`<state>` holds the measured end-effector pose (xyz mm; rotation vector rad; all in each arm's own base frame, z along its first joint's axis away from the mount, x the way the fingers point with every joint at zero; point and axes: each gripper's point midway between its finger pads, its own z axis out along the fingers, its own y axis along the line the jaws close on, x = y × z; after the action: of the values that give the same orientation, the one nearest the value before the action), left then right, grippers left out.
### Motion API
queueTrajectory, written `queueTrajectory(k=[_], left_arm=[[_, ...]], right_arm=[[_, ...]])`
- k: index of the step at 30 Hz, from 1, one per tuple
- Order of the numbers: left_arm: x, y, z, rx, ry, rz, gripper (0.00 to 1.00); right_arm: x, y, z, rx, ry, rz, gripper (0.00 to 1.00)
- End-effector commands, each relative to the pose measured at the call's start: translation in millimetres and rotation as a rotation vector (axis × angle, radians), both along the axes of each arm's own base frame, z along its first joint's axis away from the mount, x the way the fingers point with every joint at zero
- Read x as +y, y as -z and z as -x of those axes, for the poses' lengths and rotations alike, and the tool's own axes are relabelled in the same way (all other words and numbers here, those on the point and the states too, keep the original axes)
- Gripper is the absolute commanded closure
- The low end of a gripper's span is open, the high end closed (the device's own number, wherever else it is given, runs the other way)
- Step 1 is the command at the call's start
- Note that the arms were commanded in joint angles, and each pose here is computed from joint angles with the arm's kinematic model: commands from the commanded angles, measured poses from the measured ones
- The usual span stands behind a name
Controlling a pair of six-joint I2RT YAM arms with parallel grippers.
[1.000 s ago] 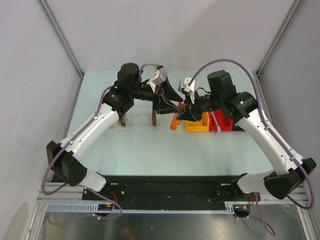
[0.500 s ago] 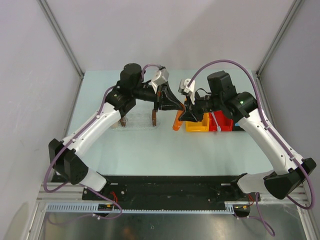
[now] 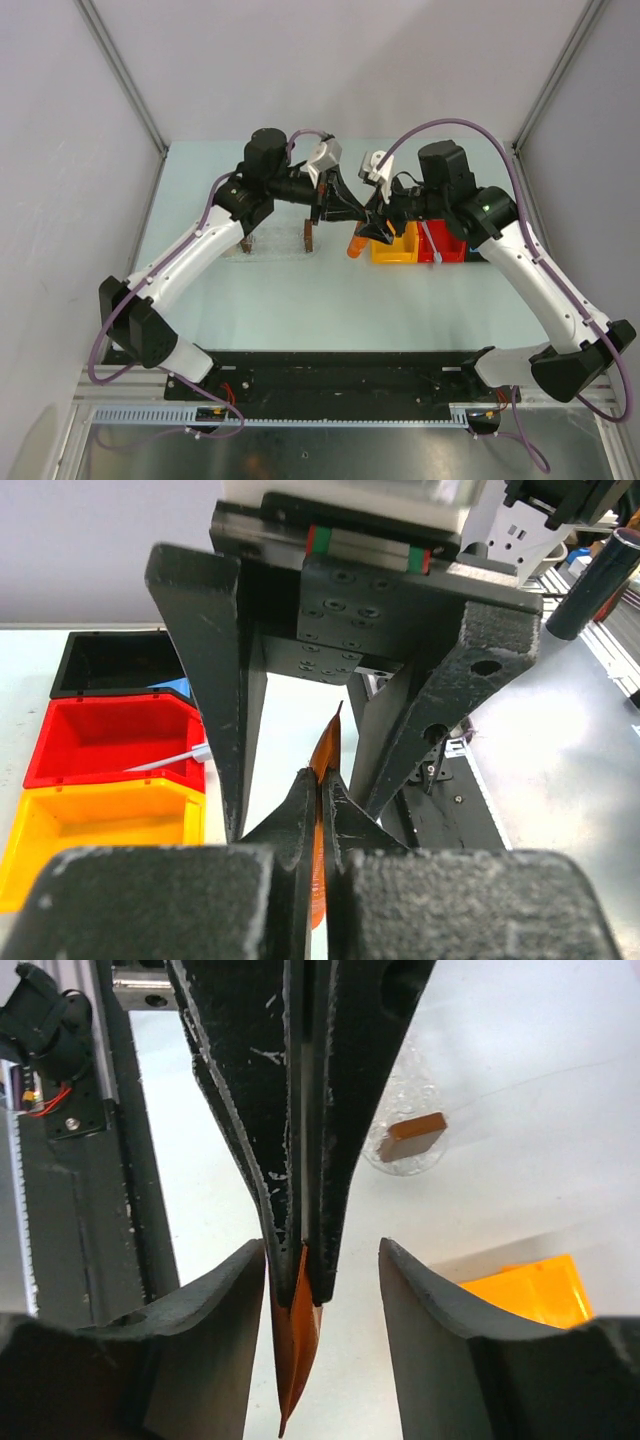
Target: Prepare toiletry sets of a toothbrush and toothpaste on the tray
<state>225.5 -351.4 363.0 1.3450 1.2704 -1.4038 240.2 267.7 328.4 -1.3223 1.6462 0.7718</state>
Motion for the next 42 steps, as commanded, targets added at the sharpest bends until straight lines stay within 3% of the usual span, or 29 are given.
queueTrajectory(k=[1,15,20,23,31,42], left_arm=[[9.2,-19.1,2.4,-0.049,-0.028,0.032,1.00],[52.5,-30.8,-40.6,-0.105,-0.278,0.041,1.00],[78.7,-27.3,-72.0,-0.110,-0.500,0.053,1.00],[100.9,-35.2,-87.3,-0.124,-0.620,0.143,1.00],[140.2,-6.9,-110.2,-0.142,-0.824,0.171,1.00],[178.5,13.5,-121.5,-0.217,-1.025,0.330,1.00]], right_arm=[[-4.2,-21.8,-13.7,-0.077,0.078,-0.045,0.45],[-19.8,-11.9,-30.0,-0.076,0.167,-0.005,0.22],[-29.3,-3.0,-37.5,-0.079,0.205,0.015,0.21],[-33.3,0.2,-41.5,-0.069,0.220,0.017,0.21],[-39.9,9.2,-51.4,-0.040,0.246,0.014,0.21],[-50.9,19.4,-64.3,0.008,0.272,-0.004,0.23]])
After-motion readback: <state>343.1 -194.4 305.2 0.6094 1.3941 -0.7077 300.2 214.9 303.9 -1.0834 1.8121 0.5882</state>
